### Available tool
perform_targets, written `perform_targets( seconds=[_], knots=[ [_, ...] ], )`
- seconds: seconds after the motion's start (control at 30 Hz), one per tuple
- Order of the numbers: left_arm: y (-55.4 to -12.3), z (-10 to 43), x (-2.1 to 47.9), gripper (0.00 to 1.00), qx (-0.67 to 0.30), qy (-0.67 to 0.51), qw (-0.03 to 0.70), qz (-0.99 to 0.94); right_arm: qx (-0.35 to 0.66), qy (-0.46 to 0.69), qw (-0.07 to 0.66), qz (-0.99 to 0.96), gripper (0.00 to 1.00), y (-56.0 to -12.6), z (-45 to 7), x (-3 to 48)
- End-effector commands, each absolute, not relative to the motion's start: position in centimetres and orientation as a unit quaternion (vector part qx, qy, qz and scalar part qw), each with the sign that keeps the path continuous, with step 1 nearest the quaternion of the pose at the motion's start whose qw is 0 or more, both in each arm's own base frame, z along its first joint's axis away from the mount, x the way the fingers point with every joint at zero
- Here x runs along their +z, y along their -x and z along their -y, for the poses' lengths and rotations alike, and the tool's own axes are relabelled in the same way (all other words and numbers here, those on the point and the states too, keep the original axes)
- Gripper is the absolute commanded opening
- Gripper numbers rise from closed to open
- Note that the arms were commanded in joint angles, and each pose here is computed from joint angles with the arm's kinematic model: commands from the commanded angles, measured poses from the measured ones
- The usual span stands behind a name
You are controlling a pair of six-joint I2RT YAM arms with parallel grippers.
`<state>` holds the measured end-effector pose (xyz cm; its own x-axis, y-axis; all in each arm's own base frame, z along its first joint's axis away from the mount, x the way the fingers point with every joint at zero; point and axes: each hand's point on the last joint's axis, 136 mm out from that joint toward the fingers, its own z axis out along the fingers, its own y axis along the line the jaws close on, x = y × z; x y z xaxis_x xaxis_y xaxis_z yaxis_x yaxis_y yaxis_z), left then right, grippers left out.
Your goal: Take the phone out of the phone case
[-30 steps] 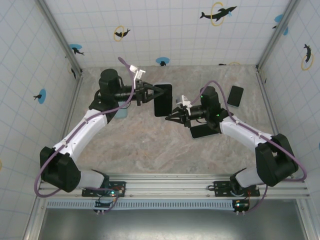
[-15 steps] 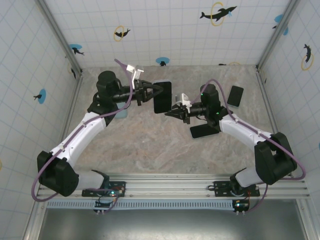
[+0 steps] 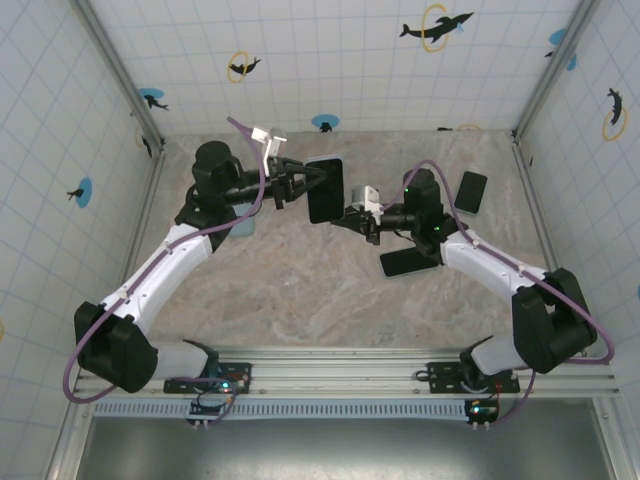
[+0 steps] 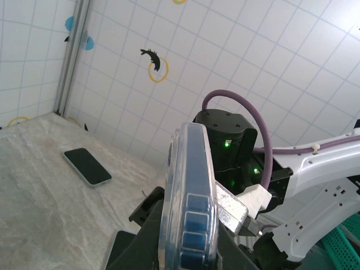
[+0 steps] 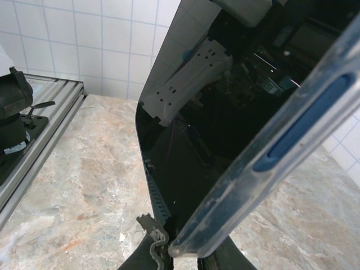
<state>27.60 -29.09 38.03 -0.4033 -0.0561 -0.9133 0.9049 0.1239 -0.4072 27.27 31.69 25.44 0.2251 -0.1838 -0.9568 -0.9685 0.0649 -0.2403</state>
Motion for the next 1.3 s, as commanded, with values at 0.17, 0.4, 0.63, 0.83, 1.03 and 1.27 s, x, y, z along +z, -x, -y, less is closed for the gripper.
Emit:
perform_targets(
  seconds=[0.17,0.4,0.63,0.83,1.03,1.27],
  knots=[
    [-22.9,30.2,37.0,0.00,-0.643,-0.342,0.265,-0.633,0.234,0.521,0.673,-0.470,0.00,-31.6,-29.7,31.3],
    [-24.0,29.9,36.7,0.00,-0.635,-0.327,0.279,-0.642,0.270,0.516,0.667,-0.465,0.00,-30.8,-29.4,32.0],
    [-28.1,27.6,37.3,0.00,-0.619,-0.245,0.337,-0.666,0.302,0.486,0.640,-0.513,0.03,-30.9,-28.6,30.9],
    [-31.1,26.2,38.4,0.00,-0.626,-0.153,0.365,-0.672,0.395,0.389,0.594,-0.582,0.22,-30.6,-27.5,30.4],
    [-32.2,25.4,38.9,0.00,-0.652,-0.083,0.375,-0.653,0.486,0.250,0.538,-0.641,0.37,-30.6,-26.7,30.5],
    [-32.5,25.0,38.8,0.00,-0.667,-0.055,0.376,-0.641,0.552,0.181,0.484,-0.654,0.38,-30.0,-27.1,30.4]
  ],
)
